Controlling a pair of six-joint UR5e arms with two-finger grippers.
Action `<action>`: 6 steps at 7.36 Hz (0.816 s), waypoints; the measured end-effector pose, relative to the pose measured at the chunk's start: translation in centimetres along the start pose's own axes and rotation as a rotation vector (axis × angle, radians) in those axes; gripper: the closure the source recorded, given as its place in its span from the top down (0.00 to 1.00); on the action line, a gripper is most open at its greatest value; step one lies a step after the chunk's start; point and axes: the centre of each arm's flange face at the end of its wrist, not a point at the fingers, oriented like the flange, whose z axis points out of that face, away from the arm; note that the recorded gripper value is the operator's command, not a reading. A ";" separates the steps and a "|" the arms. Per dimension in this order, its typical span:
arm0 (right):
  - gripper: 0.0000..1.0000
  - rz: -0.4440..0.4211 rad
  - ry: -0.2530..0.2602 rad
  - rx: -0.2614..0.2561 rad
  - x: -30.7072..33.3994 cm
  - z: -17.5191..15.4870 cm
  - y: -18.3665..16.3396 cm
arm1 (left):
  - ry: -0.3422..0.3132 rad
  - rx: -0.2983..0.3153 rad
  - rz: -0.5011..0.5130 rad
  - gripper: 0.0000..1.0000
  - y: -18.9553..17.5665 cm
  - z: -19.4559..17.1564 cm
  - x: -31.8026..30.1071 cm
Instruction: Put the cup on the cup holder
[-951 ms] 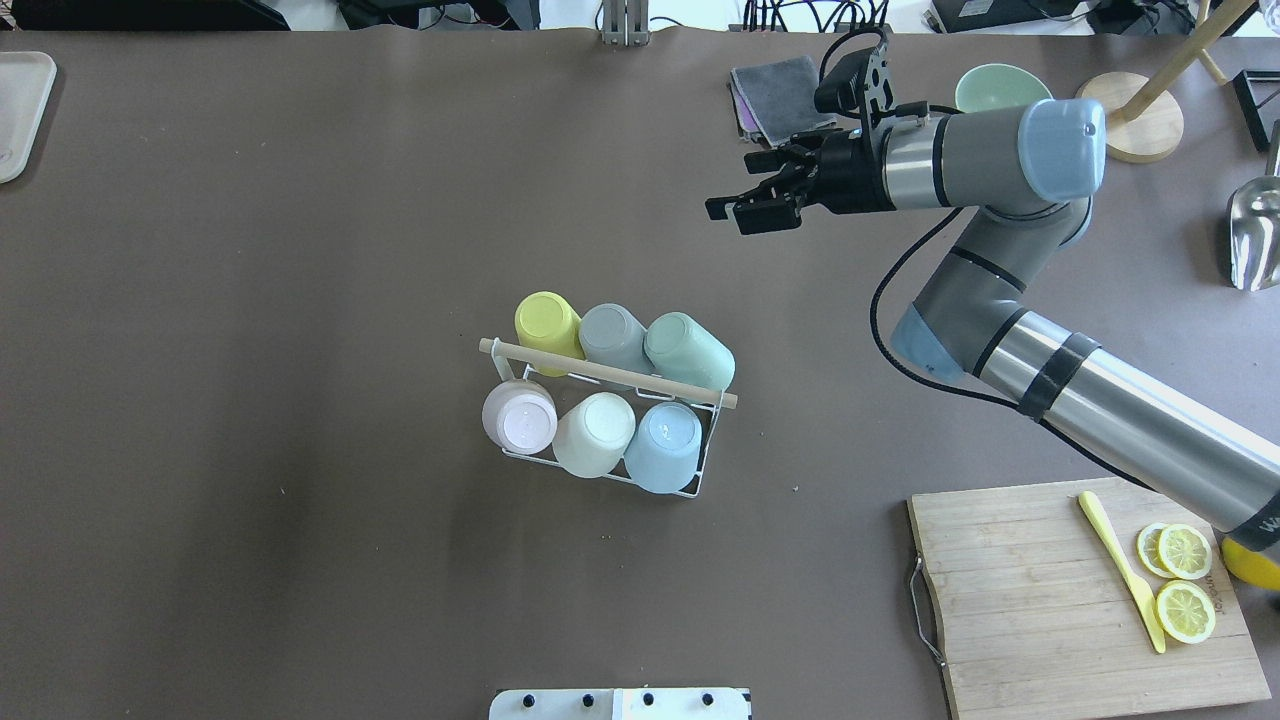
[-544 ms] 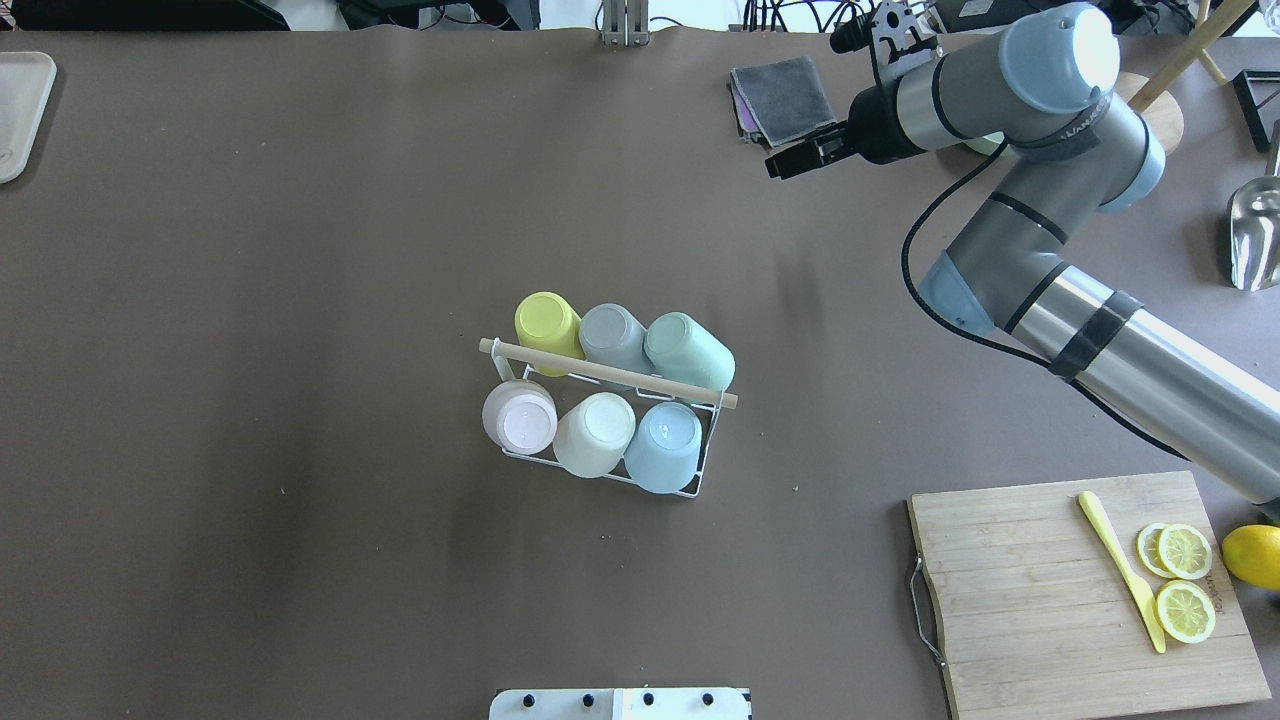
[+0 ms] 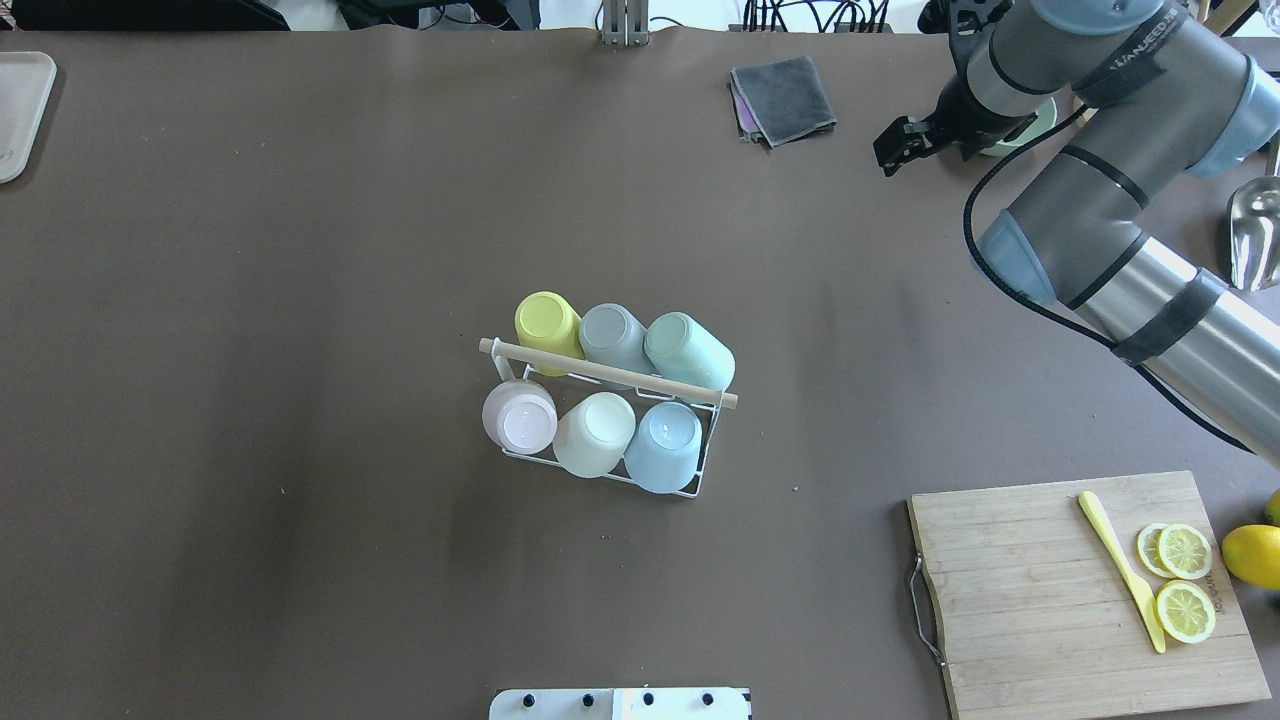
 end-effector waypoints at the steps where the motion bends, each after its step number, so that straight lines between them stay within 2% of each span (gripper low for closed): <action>1: 1.00 0.018 0.042 -0.064 0.9 -0.9 2.6 | 0.000 0.000 0.000 0.99 0.0 0.0 0.0; 3: 1.00 -0.014 0.081 -0.169 7.1 -1.1 8.5 | 0.001 -0.002 -0.001 0.99 0.0 0.1 -0.1; 4: 1.00 -0.037 0.076 -0.219 11.8 -1.3 10.8 | 0.001 -0.003 -0.003 0.99 0.0 0.2 -0.1; 6: 1.00 -0.006 0.060 -0.301 22.3 -2.5 14.0 | 0.001 -0.005 -0.004 0.98 0.1 0.2 -0.2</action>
